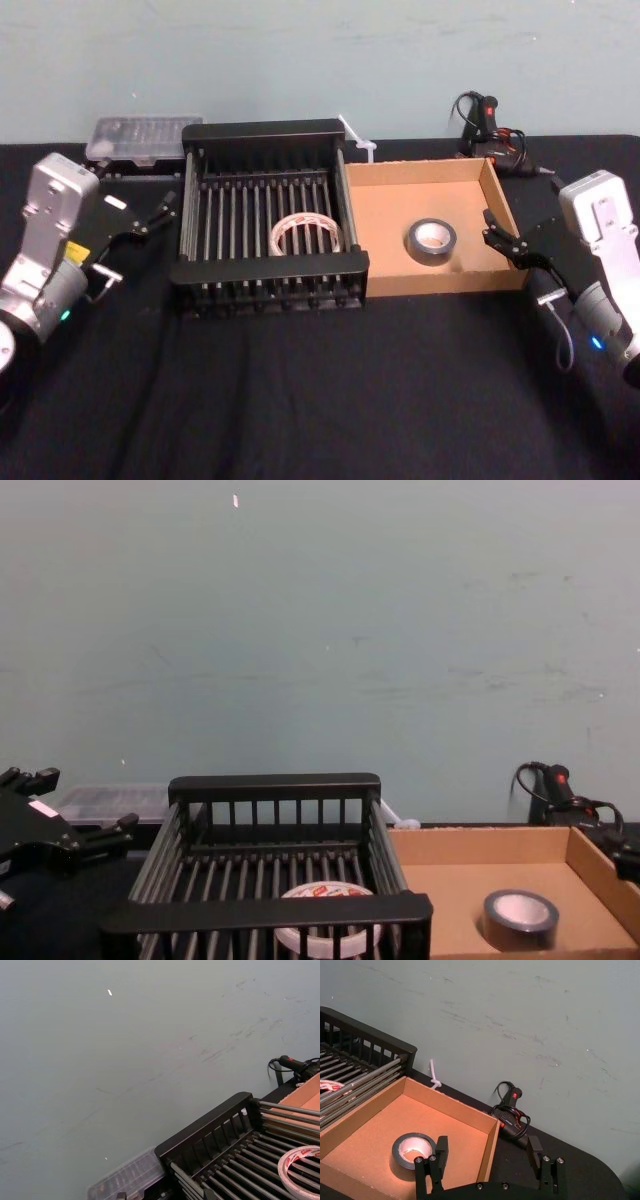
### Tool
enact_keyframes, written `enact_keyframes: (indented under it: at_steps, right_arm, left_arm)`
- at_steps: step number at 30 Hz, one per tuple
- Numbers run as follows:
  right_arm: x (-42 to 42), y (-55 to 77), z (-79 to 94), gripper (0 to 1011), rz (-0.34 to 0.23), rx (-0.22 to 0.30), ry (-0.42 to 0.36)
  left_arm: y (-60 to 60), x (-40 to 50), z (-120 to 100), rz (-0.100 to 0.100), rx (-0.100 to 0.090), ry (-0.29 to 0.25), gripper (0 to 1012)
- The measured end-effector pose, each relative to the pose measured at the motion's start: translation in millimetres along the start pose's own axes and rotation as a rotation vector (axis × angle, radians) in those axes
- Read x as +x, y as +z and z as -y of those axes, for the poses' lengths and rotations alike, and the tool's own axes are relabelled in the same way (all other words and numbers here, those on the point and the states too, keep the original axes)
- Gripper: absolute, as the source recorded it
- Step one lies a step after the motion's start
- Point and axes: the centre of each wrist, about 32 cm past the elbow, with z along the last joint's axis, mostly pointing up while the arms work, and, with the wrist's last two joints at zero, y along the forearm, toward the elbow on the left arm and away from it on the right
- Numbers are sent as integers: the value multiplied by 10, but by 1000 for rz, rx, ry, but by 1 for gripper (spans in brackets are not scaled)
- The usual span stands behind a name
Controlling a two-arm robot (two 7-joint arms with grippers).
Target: Pick up the white tape and place it into the black box , Pick up the silver tape and place it into the brown box.
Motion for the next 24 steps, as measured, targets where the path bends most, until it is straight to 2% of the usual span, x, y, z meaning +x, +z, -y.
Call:
enact_keyframes:
  at_steps: [24]
  right_arm:
    - [1, 0, 0, 1002, -1, -1, 1]
  left_arm:
    - [0, 0, 0, 0, 0, 0, 1001]
